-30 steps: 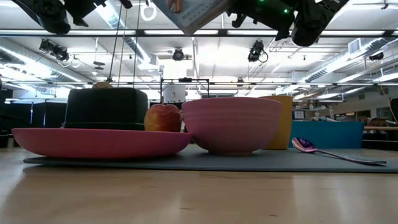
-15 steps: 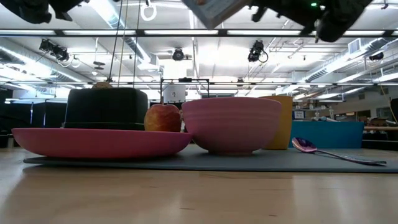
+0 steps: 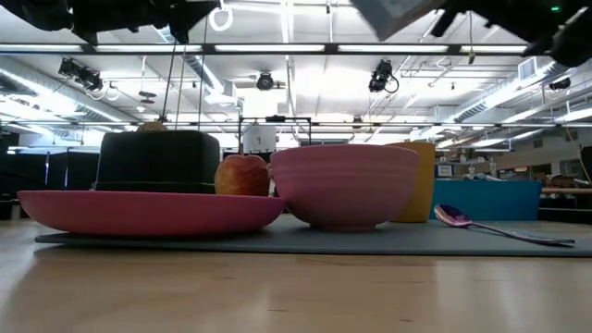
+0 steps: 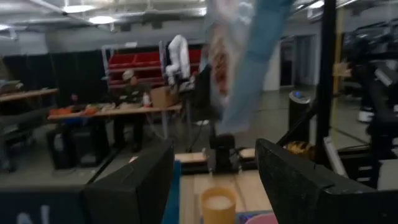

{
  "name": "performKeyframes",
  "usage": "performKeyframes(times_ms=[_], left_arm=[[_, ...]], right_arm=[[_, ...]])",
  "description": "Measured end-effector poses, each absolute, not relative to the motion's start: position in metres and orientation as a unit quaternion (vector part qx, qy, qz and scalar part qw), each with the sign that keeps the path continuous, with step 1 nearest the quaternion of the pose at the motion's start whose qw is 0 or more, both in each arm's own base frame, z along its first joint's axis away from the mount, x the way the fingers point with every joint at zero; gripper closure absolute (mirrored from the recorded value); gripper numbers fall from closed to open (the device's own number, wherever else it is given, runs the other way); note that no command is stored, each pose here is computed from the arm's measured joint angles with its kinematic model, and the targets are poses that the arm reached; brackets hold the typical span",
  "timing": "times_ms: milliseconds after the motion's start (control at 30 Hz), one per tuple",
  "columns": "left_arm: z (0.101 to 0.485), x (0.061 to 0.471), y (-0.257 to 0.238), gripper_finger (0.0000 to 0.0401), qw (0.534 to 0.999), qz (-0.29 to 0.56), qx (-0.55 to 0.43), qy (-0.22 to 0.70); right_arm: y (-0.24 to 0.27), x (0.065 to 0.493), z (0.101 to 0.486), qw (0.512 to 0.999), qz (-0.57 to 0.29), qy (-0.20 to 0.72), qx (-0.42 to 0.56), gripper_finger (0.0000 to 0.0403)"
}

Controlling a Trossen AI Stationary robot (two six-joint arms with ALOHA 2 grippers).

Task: Arrange a breakfast setting
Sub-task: Pour the cereal into the pink bowl

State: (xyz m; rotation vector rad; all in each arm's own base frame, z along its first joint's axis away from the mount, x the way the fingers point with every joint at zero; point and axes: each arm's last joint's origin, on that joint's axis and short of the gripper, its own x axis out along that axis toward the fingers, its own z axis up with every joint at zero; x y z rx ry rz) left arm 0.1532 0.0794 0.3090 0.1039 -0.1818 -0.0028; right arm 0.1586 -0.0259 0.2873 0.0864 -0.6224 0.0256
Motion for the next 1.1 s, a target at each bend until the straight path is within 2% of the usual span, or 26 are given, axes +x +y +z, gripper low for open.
performKeyframes(times_ms=[200,633,833,1100], left_arm=[[0.294,0.166,0.060,0.0170,0.997,0.009,0.038,-0.072],[0.270,0.200,0.018,0.0170,0.999,0.044,0.008,-0.020],[0.256,0.218,0.008,0.0170,0.999,0.048,-0.008,-0.004],[0.247,0.234,-0.001,0.0170,0.999,0.029,-0.012,-0.016]], right_arm=[[-0.020,0.130,0.282,0.970,0.023,-0.235,0.062,0.0260],[-0.005,0.071,0.268,0.979,0.085,-0.157,0.100,0.0260],[-0.003,0.067,0.250,0.988,0.078,-0.059,0.116,0.0260],[-0.001,0.055,0.266,0.994,0.071,-0.010,0.086,0.0260]])
